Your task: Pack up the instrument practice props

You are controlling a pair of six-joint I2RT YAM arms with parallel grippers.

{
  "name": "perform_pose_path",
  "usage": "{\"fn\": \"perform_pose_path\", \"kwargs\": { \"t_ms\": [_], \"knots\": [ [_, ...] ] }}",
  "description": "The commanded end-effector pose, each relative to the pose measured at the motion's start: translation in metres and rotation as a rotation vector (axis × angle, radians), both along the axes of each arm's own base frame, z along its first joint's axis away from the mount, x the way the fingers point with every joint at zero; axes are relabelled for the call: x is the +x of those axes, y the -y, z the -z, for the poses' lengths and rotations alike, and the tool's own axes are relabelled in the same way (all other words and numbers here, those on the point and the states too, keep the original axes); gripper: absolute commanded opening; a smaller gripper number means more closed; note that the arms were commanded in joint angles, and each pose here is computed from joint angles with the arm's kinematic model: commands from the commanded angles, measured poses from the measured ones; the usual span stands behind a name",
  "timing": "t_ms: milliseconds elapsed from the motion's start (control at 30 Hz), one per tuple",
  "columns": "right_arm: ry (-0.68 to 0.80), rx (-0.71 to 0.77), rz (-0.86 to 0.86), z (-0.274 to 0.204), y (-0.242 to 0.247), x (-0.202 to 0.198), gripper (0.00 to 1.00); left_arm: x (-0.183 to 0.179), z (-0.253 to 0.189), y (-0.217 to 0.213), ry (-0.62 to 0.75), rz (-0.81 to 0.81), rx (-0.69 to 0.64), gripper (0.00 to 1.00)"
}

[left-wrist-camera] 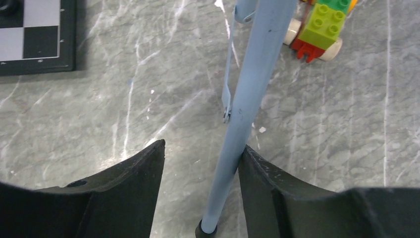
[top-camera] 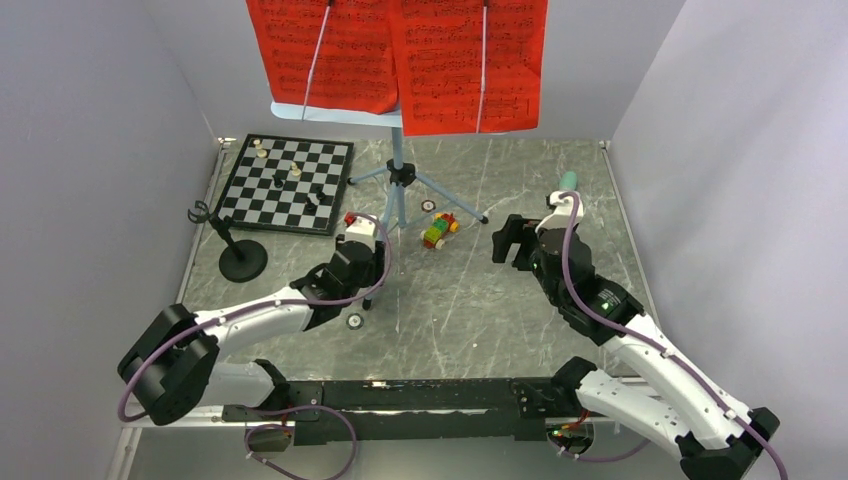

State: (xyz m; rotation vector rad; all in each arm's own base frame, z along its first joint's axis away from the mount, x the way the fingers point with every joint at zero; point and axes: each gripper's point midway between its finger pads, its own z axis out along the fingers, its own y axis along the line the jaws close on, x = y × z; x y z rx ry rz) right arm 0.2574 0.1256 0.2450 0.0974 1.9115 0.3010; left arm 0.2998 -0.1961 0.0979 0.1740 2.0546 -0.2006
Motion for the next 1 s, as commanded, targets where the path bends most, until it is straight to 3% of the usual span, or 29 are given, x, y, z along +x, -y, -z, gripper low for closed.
{"fn": "perform_pose_path", "kwargs": {
  "t_ms": [0,233,533,700,967],
  "knots": [
    [0.068,0.028,-0.021,-0.036,0.001,0.003,0.88,0.003,-0.009,-0.028,0.025,-0.102,0.032,0.63],
    [0.249,0.127,-0.001,-0.121,0.012,0.008,0.99,-0.005,-0.073,-0.006,0.130,0.018,-0.136,0.83],
    [0.442,0.161,0.050,-0.226,0.032,0.011,0.97,-0.034,-0.177,0.015,0.295,0.205,-0.377,0.86],
    [0.523,0.163,0.080,-0.269,0.049,0.007,0.96,-0.048,-0.219,0.010,0.378,0.231,-0.464,0.96],
    [0.587,0.289,-0.126,-0.324,0.028,0.028,0.98,-0.075,-0.266,0.022,0.460,0.394,-0.565,0.99]
  ]
}}
